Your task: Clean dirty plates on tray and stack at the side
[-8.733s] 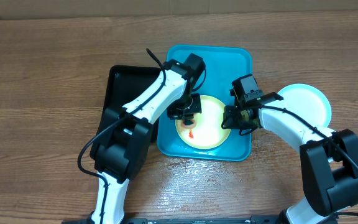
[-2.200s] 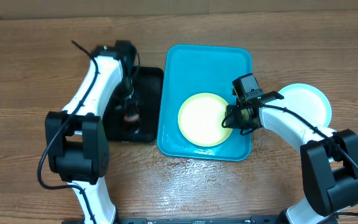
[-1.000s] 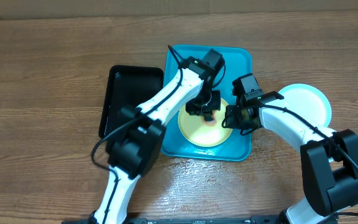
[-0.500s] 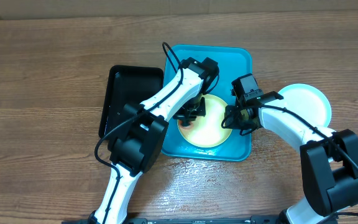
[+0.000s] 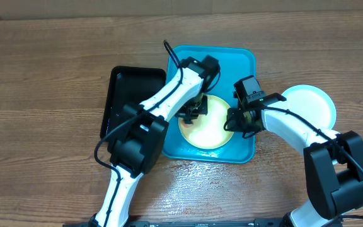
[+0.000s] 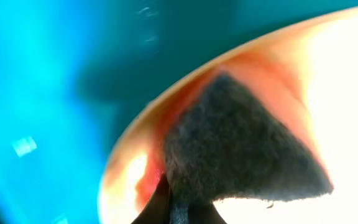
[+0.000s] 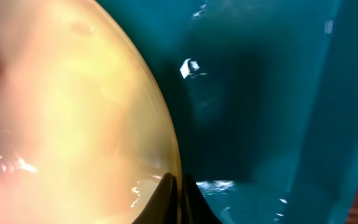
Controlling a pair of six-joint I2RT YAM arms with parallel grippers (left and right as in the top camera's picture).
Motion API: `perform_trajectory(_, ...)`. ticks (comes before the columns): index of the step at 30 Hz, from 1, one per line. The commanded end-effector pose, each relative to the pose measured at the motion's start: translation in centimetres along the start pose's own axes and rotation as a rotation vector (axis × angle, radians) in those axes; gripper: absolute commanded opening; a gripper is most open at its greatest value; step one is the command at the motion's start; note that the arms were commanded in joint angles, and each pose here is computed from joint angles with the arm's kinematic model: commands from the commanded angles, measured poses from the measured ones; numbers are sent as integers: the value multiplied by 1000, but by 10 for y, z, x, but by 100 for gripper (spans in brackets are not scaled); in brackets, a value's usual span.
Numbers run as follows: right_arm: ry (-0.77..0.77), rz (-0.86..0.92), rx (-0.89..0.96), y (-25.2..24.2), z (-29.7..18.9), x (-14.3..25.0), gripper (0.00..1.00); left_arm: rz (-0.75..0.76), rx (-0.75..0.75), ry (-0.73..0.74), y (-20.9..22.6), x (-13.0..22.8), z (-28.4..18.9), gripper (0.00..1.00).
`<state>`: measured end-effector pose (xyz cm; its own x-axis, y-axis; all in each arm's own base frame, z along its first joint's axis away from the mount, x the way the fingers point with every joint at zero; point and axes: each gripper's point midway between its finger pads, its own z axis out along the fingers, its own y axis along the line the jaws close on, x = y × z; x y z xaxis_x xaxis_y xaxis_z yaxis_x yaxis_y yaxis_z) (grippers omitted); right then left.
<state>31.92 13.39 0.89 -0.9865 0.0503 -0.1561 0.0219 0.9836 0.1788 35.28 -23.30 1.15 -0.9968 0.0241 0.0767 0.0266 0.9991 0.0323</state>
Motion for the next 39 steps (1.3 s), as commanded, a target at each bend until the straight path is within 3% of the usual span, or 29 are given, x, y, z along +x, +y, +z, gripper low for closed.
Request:
perform_trajectory(1,2,-7,39,-8,3,1,4,94,350,105,-64,17,-9,4)
perform_trajectory(8,1,-7,39,-8,3,1,4,136,473,187,-92,41,-13,4)
perform_trajectory(12,1,-7,39,-8,3,1,4,147,455,222,-93,54,-9,4)
perform_trajectory(16,3,-7,39,-8,3,1,4,131,372,245,-78,62,0,4)
perform_trajectory(22,2,-7,39,-8,3,1,4,19,11,227,-13,65,11,4)
perform_trajectory(26,2,-7,39,-8,3,1,4,-12,-121,191,13,63,6,4)
perform_trajectory(34,2,-7,39,-8,3,1,4,-97,-225,50,50,41,-27,4)
perform_trajectory(39,2,-7,39,-8,3,1,4,-117,-93,-45,45,22,-56,4)
